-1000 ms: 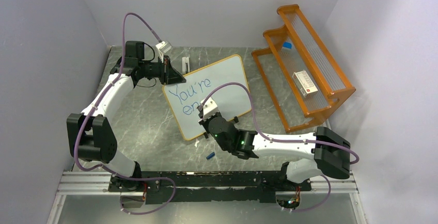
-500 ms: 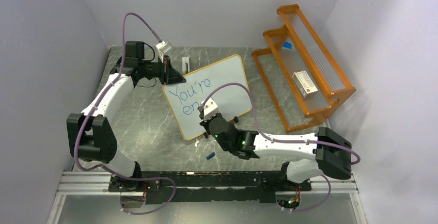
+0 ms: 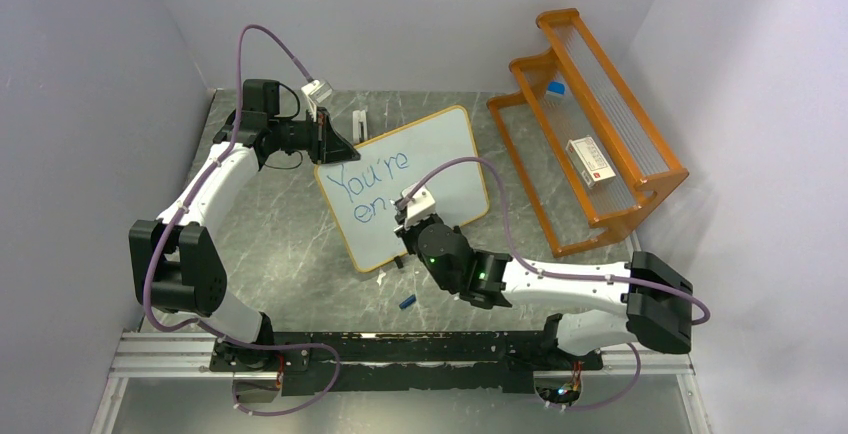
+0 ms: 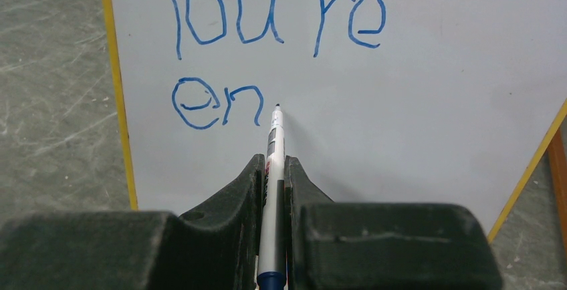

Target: Write a sentence on the whiteboard

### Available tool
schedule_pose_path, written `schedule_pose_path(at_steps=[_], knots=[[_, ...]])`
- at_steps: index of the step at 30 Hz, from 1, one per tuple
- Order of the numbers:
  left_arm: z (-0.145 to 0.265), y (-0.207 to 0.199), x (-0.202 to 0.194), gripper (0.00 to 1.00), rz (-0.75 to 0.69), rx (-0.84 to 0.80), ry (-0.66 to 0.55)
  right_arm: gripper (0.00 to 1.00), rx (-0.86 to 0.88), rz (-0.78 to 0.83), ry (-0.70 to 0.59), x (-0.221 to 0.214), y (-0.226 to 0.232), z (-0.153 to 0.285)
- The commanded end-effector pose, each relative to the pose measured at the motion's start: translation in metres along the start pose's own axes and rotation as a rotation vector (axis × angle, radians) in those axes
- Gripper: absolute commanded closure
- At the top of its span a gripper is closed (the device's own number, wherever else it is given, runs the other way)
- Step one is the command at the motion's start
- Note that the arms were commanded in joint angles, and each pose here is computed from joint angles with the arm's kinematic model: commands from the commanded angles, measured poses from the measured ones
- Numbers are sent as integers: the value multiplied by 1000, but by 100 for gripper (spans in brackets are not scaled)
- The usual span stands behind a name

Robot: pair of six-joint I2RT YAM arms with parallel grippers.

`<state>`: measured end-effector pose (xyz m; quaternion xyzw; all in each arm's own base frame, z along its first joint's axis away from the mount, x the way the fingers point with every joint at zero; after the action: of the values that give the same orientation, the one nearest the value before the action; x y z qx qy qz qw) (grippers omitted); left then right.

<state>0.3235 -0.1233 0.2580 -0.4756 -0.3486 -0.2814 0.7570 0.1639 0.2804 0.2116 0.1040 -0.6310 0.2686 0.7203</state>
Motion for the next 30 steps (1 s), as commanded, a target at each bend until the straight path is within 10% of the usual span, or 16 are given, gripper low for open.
schedule_pose_path(at_steps=[1,30], knots=[[0,11,-5,95,-30,58,16,100,-25,-28,-35,4,-2,-5],[-1,13,-7,95,-26,60,20,100,18,3,55,-17,0,-8]])
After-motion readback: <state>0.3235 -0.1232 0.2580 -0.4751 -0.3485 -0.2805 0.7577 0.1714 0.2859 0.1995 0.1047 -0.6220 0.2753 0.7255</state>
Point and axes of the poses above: each gripper's point midway between its finger pads, its own z axis back along the fingers, its own y axis along the line the jaws close on, x = y × z, the point moved 8 cm from there along z, back along the fingers, and after that the axes turned 3 degrees about z, right-handed, at the moved point
